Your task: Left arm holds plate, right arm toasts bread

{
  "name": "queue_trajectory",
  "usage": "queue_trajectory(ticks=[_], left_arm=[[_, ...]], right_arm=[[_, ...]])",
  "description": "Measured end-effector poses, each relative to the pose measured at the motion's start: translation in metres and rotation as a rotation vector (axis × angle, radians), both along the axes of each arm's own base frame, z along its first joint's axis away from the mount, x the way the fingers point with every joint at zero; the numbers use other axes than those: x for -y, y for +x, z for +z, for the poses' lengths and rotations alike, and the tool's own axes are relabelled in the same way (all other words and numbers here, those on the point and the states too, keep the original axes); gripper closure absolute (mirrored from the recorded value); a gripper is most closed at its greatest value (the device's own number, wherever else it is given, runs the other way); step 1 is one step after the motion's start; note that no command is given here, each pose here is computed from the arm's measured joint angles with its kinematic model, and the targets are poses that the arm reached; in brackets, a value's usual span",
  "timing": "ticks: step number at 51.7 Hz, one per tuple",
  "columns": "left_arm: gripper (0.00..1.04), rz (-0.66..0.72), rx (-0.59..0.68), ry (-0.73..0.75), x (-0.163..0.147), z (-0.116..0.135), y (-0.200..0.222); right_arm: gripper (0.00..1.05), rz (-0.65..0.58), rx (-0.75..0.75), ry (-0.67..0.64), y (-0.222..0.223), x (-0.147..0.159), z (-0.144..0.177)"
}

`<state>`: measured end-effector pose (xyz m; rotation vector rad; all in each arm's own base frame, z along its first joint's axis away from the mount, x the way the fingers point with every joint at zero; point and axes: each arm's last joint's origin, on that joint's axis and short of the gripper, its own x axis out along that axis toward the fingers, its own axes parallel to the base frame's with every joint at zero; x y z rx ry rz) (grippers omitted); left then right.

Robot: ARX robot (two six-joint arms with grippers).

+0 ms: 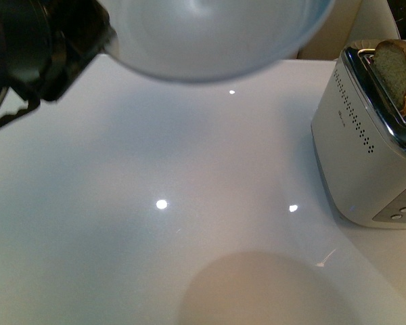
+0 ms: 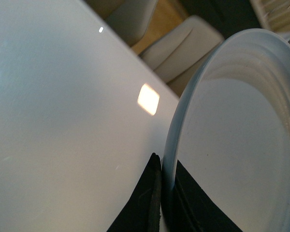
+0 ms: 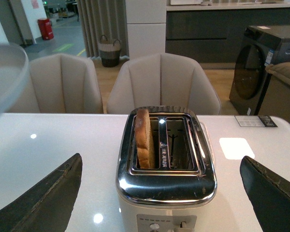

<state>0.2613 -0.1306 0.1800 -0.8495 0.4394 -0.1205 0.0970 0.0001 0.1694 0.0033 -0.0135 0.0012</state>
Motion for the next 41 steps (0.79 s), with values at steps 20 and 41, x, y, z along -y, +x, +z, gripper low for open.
queue_trajectory(ticks=[20, 41], left_arm=[[1.02, 0.016, -0.008, 0.040, -0.047, 0.003, 0.022], [1.02, 0.114, -0.145, 0.164, -0.147, -0.059, 0.030]], right_arm=[[0.09, 0.000, 0.000, 0.000, 0.000, 0.000, 0.000], [0.09, 0.000, 0.000, 0.000, 0.000, 0.000, 0.000]])
